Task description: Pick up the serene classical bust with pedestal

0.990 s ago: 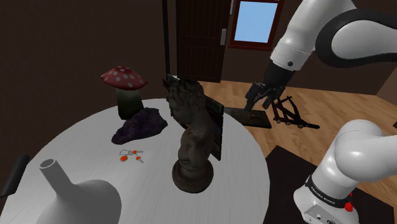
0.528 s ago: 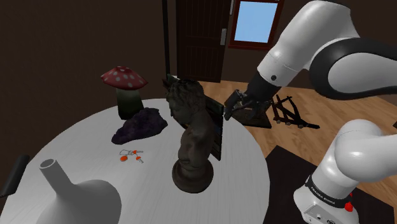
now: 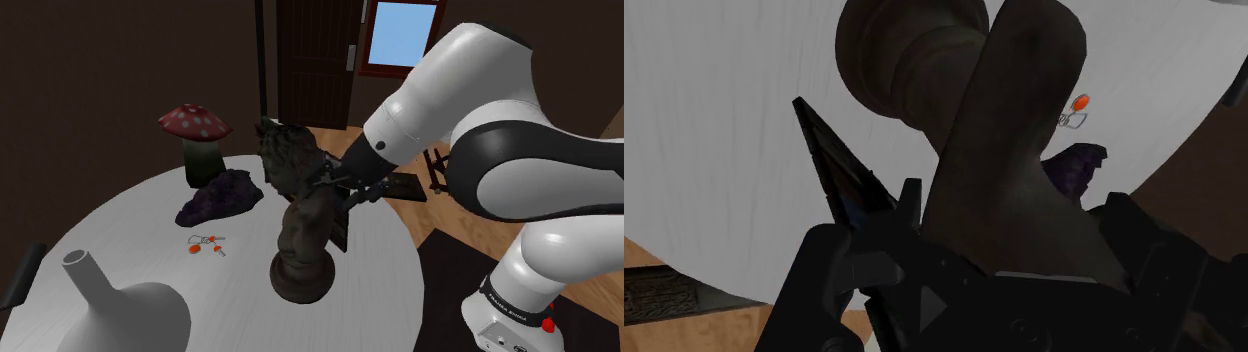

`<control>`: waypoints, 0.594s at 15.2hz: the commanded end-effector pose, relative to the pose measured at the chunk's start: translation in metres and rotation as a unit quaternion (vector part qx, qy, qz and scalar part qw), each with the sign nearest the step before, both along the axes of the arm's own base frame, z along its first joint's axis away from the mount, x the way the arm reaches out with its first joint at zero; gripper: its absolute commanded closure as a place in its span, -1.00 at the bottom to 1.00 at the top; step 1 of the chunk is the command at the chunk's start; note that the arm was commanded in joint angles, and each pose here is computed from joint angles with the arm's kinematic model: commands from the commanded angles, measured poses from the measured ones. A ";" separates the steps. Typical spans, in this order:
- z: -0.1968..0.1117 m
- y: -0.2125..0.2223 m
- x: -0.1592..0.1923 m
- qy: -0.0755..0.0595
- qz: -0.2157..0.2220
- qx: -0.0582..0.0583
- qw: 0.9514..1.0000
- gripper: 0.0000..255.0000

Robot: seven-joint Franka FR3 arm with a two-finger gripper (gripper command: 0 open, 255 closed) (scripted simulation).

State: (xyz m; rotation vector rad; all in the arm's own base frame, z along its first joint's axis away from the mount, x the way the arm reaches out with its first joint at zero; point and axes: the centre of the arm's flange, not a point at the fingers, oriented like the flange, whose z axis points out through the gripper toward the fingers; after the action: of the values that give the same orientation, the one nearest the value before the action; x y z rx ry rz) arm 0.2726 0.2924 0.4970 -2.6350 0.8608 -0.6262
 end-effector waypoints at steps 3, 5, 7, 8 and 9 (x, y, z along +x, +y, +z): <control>-0.016 0.007 0.003 -0.007 -0.010 0.006 1.000 -1.00; -0.026 0.007 0.003 -0.007 -0.010 0.006 1.000 -1.00; -0.037 0.007 0.003 -0.007 -0.010 0.006 1.000 -1.00; -0.040 0.007 0.003 -0.007 -0.010 0.006 1.000 -1.00; -0.040 0.007 0.003 -0.007 -0.010 0.006 1.000 -1.00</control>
State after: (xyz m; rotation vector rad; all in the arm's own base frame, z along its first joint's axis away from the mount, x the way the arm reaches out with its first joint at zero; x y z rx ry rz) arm 0.2760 0.2995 0.4597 -2.6115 0.8861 -0.6400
